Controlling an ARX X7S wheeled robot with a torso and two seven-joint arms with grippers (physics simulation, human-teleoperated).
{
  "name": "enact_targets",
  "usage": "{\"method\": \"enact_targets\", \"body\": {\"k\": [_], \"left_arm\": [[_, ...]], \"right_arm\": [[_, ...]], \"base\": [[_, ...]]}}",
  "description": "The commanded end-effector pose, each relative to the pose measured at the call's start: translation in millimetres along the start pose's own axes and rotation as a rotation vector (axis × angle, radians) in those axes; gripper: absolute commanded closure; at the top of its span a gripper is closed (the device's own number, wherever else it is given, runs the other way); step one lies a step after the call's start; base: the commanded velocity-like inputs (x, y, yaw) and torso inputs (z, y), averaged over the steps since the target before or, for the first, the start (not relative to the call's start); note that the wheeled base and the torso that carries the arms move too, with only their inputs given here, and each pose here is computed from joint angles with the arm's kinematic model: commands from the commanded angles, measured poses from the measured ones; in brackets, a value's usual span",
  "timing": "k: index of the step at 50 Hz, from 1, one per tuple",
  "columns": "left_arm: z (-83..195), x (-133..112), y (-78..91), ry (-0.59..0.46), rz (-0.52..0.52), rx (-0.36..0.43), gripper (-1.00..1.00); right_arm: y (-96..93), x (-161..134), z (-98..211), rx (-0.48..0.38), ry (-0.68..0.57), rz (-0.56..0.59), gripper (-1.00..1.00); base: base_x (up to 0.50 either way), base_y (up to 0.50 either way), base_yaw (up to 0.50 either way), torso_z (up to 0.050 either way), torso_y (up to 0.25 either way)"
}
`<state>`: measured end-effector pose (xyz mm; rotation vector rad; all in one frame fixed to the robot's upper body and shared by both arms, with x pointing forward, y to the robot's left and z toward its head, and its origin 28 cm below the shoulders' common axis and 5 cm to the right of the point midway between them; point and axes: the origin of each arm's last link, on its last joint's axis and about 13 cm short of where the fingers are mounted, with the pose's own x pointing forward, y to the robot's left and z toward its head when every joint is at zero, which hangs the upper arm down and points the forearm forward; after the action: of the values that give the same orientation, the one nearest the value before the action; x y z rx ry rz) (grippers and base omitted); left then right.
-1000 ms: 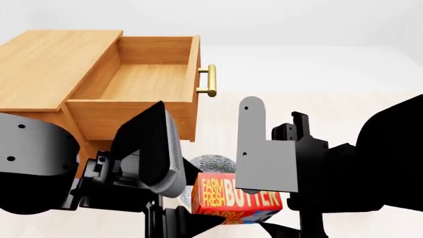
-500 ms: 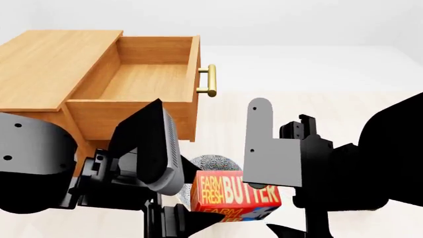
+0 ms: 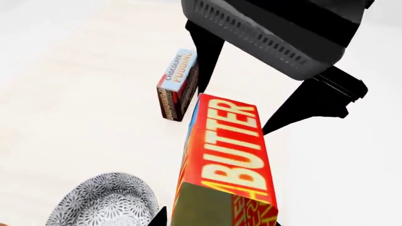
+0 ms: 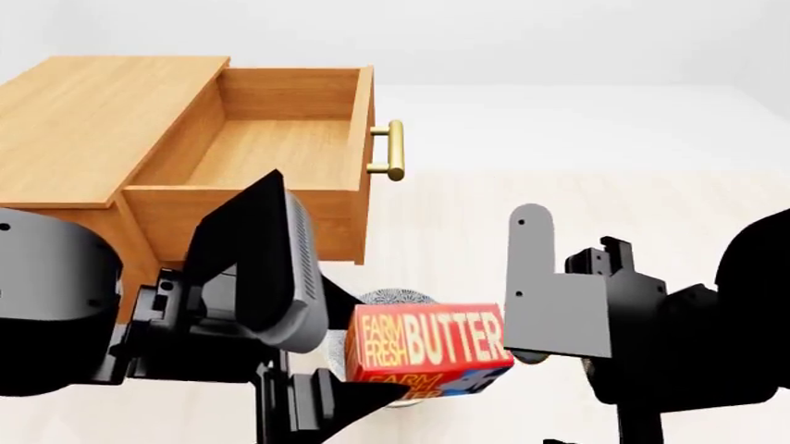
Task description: Put the butter at the back in the top drawer of the cabinet and close it.
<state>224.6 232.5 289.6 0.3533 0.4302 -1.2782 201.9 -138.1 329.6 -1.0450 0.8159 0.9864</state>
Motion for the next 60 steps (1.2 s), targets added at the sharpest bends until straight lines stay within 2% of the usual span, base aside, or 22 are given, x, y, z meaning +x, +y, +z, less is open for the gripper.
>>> {"method": "enact_targets", "body": {"k": [1,10,24,32,39,49,56,60], "left_arm": [[6,-11,0.3,-0.021,0.047,0.006,1.00],[12,-19,-0.1,-0.013,0.090,0.009,1.00],[47,-45,-3.8,-0.052,0.232,-0.014,1.00],[72,-65,7.9,-0.123,0.356,-0.106,1.00],[89,-74,22.5,-0.158,0.417,-0.155,1.00],[102,-75,41.1,-0.158,0.488,-0.194,1.00],[107,-74,48.2,-0.152,0.510,-0.210,1.00],[109,-73,53.4,-0.149,0.525,-0.225,1.00]], "right_arm": [[-2.2,-7,-14,0.050,-0.008,-0.021,-1.00],[-3.5,-8,-24,0.086,-0.022,-0.042,-1.00],[-3.0,3,-35,0.114,-0.020,-0.058,-1.00],[-5.3,8,-37,0.146,-0.059,-0.098,-1.00],[-13.3,10,-37,0.274,-0.146,-0.198,-1.00],[-20.5,2,-32,0.493,-0.325,-0.409,-1.00],[-18.1,0,-34,0.581,-0.423,-0.582,-1.00],[-12.2,2,-36,0.593,-0.474,-0.686,-1.00]], "base": [[0.00,0.00,0.00,0.000,0.000],[0.00,0.00,0.00,0.001,0.000],[0.00,0.00,0.00,0.000,0.001],[0.00,0.00,0.00,0.001,0.001],[0.00,0.00,0.00,0.000,0.000],[0.00,0.00,0.00,0.000,0.001],[0.00,0.00,0.00,0.001,0.001],[0.00,0.00,0.00,0.000,0.003]]}}
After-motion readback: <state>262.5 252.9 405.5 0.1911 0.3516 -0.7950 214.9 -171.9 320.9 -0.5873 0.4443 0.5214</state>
